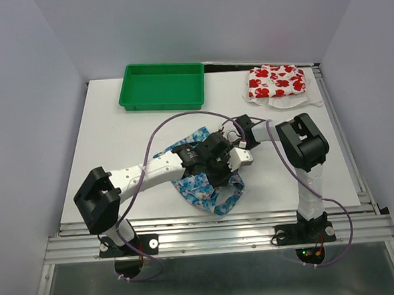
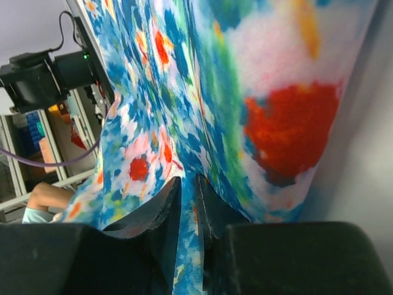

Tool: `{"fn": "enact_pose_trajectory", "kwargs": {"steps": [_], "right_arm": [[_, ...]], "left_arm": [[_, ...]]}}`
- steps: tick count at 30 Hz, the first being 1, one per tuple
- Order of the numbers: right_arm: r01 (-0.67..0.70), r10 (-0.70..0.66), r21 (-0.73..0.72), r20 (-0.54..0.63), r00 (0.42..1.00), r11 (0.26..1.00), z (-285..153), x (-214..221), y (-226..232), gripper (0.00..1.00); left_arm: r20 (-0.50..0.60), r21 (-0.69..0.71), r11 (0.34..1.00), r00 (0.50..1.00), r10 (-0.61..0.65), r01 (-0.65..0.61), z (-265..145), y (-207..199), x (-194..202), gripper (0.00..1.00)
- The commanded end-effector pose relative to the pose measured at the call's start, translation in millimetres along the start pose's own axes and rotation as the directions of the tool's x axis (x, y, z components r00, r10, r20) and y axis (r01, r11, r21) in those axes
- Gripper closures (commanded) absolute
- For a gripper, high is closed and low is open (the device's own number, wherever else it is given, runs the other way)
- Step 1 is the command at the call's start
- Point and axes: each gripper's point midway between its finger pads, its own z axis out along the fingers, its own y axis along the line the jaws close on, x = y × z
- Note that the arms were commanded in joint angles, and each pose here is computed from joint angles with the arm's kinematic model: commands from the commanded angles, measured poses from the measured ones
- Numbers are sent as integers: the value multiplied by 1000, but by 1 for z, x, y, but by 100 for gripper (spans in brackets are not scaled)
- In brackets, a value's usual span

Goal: Fold and stack the skirts
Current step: Fold the skirt

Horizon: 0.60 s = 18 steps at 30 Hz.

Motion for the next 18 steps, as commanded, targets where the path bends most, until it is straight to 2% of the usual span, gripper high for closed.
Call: {"fn": "enact_pose_trajectory", "kwargs": {"steps": [1, 6, 10, 14, 18], "right_arm": [[50, -21, 286, -103, 994, 957, 3, 39, -69, 77], [83, -49, 300, -120, 992, 950, -2, 45, -69, 77], [83, -44, 307, -130, 990, 948, -3, 49, -70, 77], [79, -39, 313, -132, 991, 946, -3, 49, -72, 77], [73, -34, 317, -128, 991, 946, -3, 45, -71, 77]], "left_arm": [[81, 116, 993, 996, -24, 14, -23, 5, -18, 100], [75, 137, 990, 996, -49, 39, -23, 46, -4, 100], [67, 91, 995, 996, -56, 49, -22, 85, 10, 100], [80, 152, 987, 995, -65, 52, -22, 77, 5, 100], [103, 137, 990, 993, -60, 46, -12, 55, -6, 100]]}}
